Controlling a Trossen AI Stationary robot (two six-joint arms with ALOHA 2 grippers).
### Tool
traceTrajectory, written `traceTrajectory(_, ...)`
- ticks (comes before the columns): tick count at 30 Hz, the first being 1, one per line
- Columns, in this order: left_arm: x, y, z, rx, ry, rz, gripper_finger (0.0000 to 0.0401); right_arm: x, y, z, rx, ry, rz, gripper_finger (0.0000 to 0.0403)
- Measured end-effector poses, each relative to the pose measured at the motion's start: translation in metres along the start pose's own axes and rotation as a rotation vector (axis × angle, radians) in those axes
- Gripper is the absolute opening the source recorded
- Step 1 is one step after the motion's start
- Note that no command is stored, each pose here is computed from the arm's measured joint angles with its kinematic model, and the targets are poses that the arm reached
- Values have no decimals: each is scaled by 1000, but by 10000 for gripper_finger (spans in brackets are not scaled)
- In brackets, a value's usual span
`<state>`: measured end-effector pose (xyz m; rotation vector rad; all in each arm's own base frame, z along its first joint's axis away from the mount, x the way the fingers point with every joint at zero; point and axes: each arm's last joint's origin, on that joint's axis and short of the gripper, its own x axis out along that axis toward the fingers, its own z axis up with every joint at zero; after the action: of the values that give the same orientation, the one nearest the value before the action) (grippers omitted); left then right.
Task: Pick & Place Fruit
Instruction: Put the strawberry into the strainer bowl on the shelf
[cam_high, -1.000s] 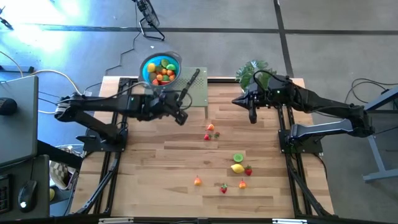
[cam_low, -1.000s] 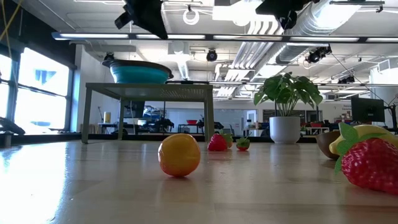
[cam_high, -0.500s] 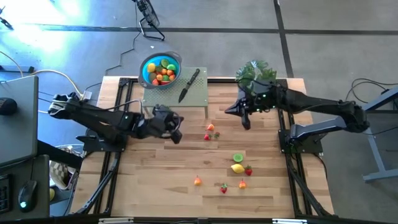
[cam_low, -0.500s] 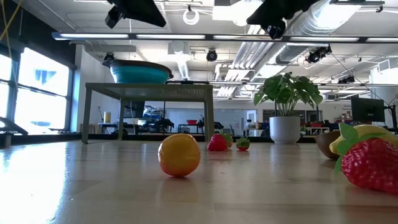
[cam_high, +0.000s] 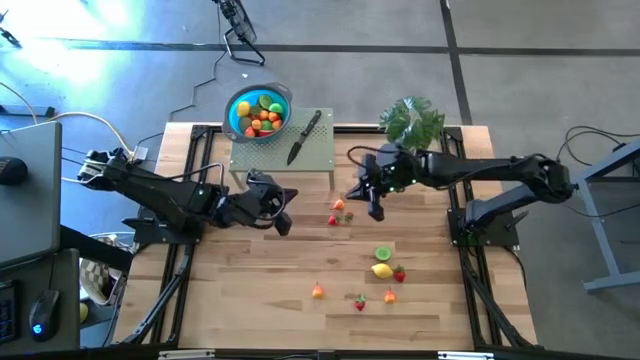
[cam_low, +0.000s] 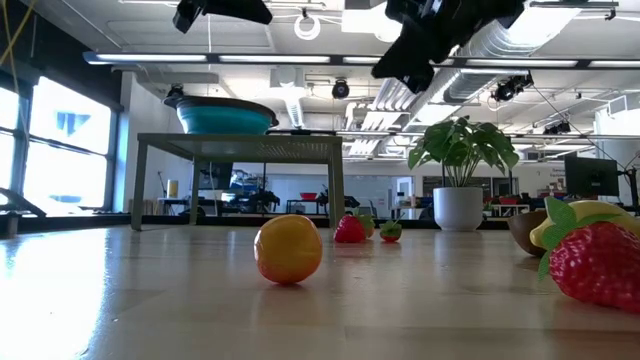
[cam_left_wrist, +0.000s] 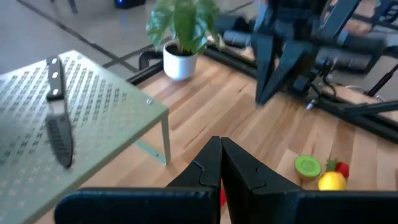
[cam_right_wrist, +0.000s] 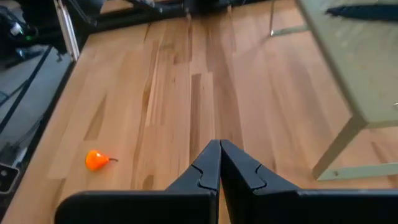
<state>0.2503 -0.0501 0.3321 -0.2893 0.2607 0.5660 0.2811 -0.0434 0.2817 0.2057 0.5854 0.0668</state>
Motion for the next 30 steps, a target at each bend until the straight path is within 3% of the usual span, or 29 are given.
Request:
traceTrajectory(10,0,-3,3,99,-8,-61,0,28,1,-13,17,99,16,2)
traceTrajectory(20,17,10,-14,25,-145,-242,0,34,3,-22,31,182,18,2)
traceTrajectory(30,20,13,-16,19,-145,-254,0,33,1,-23,-51,188,-19,2)
